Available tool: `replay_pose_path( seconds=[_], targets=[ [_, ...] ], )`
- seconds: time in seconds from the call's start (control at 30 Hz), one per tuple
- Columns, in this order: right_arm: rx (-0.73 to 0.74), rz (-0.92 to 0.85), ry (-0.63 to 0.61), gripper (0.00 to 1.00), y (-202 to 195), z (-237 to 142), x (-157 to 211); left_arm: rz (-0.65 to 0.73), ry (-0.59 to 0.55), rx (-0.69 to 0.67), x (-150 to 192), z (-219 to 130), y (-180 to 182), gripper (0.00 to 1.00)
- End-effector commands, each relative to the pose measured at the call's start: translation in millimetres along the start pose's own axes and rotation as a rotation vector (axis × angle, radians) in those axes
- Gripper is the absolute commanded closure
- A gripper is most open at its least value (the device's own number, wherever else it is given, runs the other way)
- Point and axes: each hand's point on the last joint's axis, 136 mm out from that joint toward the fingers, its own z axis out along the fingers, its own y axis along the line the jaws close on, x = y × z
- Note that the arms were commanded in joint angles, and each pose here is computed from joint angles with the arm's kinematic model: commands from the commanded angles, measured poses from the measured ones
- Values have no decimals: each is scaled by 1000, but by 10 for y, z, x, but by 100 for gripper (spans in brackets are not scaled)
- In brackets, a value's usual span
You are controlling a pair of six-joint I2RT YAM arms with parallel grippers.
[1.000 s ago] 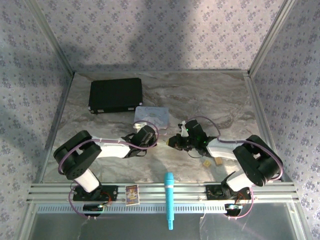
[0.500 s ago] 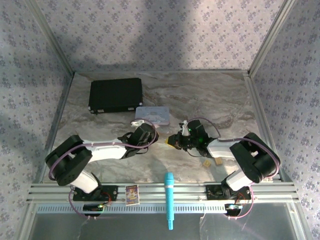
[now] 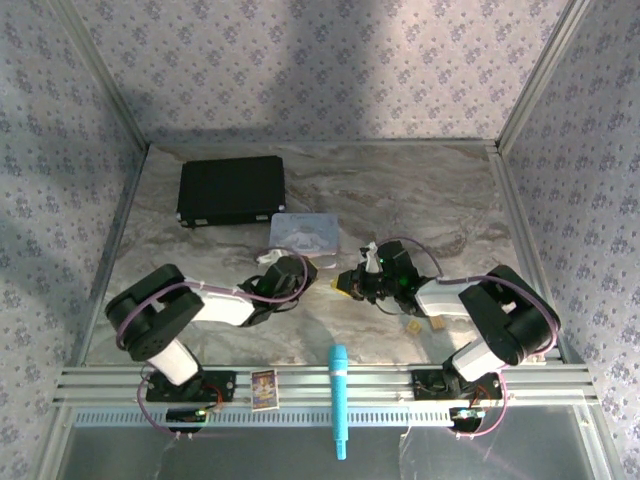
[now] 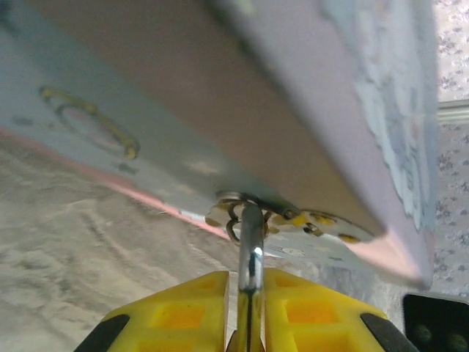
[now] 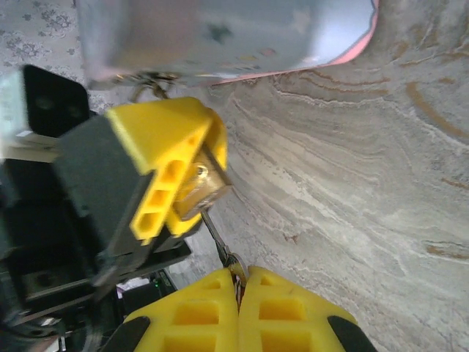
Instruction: Unlock a padlock with a key
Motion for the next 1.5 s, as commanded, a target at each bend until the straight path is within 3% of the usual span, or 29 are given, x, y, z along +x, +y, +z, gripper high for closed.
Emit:
replay_pose_path(
  seconds=[0.0,0.83,1.47],
  targets=[
    [-5,14,1,100,-36,6,3,-148,-33,176,-54,-4,-333,82],
    [-91,81,13,100,-76,81,-15,-250,-49,214,8,66,-253,82],
    [-187,60,-22,100,78,5,-170,-260,19,274,199,77,-413,84]
  ],
)
